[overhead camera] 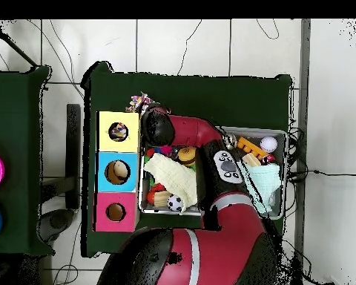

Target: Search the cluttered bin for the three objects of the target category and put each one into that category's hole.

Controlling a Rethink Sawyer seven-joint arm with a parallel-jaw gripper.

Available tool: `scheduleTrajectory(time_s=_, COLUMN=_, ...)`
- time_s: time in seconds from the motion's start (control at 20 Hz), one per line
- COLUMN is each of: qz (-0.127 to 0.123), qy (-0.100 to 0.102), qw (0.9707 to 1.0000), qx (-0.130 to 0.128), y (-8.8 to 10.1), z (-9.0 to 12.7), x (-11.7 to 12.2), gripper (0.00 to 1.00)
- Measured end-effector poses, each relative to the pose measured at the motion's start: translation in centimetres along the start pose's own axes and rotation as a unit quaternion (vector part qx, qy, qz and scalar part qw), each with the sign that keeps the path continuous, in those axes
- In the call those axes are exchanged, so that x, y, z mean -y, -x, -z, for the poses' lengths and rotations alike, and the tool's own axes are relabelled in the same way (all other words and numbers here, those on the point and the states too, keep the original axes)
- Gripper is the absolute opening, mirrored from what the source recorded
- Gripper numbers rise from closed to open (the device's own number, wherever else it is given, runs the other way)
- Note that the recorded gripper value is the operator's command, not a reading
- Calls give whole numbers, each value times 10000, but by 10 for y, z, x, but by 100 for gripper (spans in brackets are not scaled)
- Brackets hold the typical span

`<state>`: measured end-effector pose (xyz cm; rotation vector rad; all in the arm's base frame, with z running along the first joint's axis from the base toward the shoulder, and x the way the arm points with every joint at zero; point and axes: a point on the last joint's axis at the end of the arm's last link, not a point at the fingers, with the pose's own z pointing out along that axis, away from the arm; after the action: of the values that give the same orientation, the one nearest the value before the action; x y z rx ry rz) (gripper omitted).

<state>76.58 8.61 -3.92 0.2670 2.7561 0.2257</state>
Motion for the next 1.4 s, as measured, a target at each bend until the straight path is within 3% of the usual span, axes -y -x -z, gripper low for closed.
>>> scheduleTrajectory(time_s=0.25, qz=78, qy=-17, qw=10000, qx=-17, y=-6, z=-6, x=2, gripper=100)
scheduleTrajectory(time_s=0.3, qz=72, qy=-16, qw=10000, qx=-24, y=-7, z=-8, x=2, gripper=0)
scheduleTrajectory(time_s=1.1, qz=-97, qy=133, qw=9999, qx=-22, y=-4, z=-14, x=4, gripper=0)
scheduleTrajectory(time_s=1.15, qz=-97, qy=133, qw=9999, qx=-22, y=-4, z=-14, x=4, gripper=100)
scheduleTrajectory(time_s=1.4, qz=-94, qy=133, qw=9999, qx=-16, y=-3, z=-14, x=4, gripper=100)
